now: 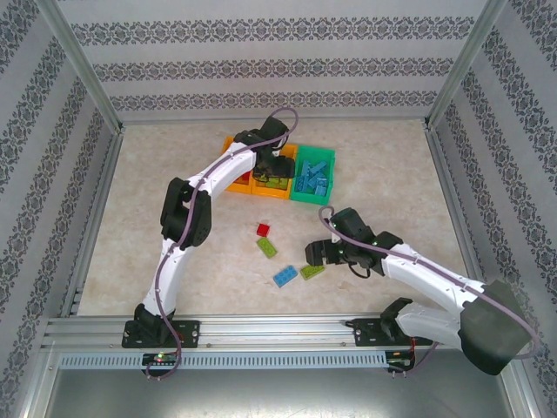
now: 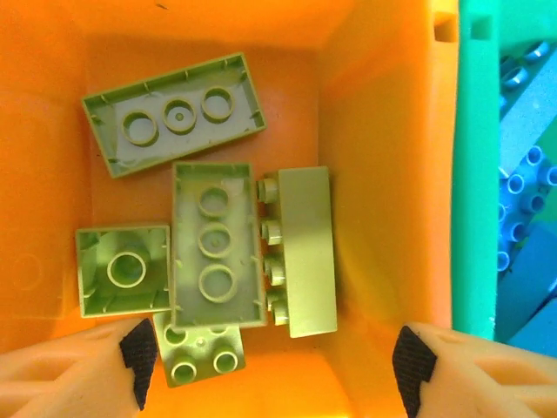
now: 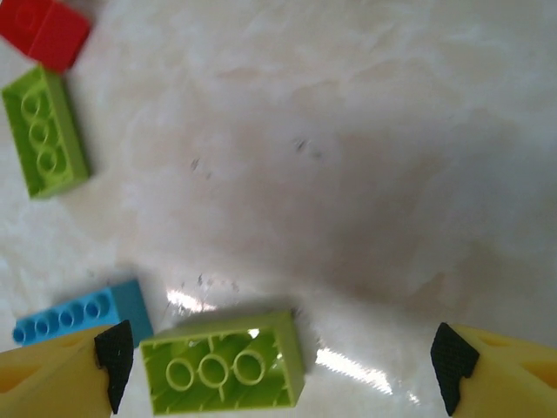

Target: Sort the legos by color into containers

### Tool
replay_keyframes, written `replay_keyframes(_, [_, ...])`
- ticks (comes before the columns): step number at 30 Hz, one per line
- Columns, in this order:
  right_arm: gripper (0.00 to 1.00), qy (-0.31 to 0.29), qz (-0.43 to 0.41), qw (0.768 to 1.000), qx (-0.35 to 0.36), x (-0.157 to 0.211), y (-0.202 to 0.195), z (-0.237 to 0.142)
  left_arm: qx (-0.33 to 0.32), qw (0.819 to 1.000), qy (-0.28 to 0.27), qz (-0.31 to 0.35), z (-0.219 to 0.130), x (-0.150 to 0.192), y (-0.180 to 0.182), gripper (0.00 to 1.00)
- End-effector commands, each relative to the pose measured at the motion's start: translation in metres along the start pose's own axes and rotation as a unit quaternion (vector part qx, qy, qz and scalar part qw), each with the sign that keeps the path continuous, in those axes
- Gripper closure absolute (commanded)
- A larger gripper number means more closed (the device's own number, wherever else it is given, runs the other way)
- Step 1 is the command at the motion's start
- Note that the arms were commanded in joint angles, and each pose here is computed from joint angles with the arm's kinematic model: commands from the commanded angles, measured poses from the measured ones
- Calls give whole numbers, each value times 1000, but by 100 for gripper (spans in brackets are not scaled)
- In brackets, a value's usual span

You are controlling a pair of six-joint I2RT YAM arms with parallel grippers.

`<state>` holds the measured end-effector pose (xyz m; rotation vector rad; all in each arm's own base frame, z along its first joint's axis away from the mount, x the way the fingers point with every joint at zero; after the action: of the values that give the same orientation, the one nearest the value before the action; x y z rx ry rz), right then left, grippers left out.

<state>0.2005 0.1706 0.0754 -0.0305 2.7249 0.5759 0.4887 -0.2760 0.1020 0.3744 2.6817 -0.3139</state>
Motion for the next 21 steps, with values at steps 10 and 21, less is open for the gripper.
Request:
replay_keyframes(10, [4,45,-69,997,13,39,16,7,50,998,-42,-20,-38,-1,-14,0])
replay_keyframes(21, [2,71,-105,990,55,47,12,26,35,997,-56,-28,-53,6,-4,0])
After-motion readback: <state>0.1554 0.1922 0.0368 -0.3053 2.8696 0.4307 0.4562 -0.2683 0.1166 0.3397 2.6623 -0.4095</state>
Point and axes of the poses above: each hand's point on the last joint's axis, 136 mm out from that joint toward the fingers, its own z axis out along the fingers, its own y axis along the line the jaws close on, x = y × z, the point moved 1 cm from there along -z, back along the fingers, and after that the axes turned 11 degrees about z, right-handed, at the moved point
